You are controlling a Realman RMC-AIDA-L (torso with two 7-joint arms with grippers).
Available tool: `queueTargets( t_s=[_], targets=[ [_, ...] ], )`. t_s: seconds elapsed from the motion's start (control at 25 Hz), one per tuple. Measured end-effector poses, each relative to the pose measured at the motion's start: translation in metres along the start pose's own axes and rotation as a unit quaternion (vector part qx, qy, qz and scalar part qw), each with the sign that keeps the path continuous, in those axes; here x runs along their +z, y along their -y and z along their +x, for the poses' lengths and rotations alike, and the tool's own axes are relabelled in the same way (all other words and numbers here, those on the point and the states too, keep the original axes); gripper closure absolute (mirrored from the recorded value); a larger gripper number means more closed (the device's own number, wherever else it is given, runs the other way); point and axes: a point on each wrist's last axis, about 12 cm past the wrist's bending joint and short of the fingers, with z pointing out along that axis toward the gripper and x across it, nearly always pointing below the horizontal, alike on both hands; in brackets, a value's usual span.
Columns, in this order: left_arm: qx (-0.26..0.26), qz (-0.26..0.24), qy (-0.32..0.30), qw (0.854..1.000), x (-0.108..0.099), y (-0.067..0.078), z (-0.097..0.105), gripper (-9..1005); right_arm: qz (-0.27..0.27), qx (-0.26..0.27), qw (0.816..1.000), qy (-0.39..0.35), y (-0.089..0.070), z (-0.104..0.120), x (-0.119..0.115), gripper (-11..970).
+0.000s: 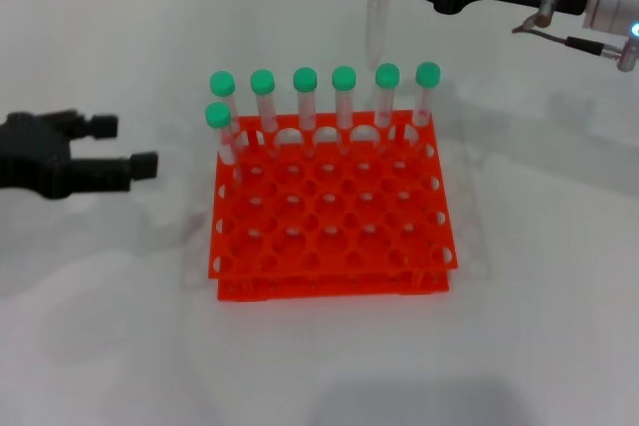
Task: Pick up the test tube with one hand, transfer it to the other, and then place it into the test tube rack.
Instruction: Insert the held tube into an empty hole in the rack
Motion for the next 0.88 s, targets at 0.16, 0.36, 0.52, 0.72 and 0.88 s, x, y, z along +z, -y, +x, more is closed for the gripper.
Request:
queueTargets(
  t_s=[0.16,0.36,0.52,0.72,0.88],
  targets=[
    [-0.013,-0.020,-0.038,0.999,-0.005,-0.005,0.012,104,-0.002,0.002,1.000,-0.001,-0.003,0.002,0.006,692],
    [-0.018,-0.034,-0.051,0.998,-0.007,-0.008,0.020,104,-0.004,0.005,1.000,-0.007,-0.007,0.006,0.012,692],
    [-0.017,-0.034,-0.054,0.998,-0.007,-0.008,0.022,104,-0.008,0.007,1.000,-0.012,-0.013,0.010,0.021,692],
    [-0.007,-0.033,-0.056,0.998,-0.007,-0.008,0.025,104,-0.008,0.009,1.000,-0.014,-0.020,0.016,0.032,692],
    [-0.004,-0.030,-0.056,0.998,-0.005,-0.008,0.027,104,-0.006,0.010,1.000,-0.011,-0.026,0.021,0.039,691]
  ],
)
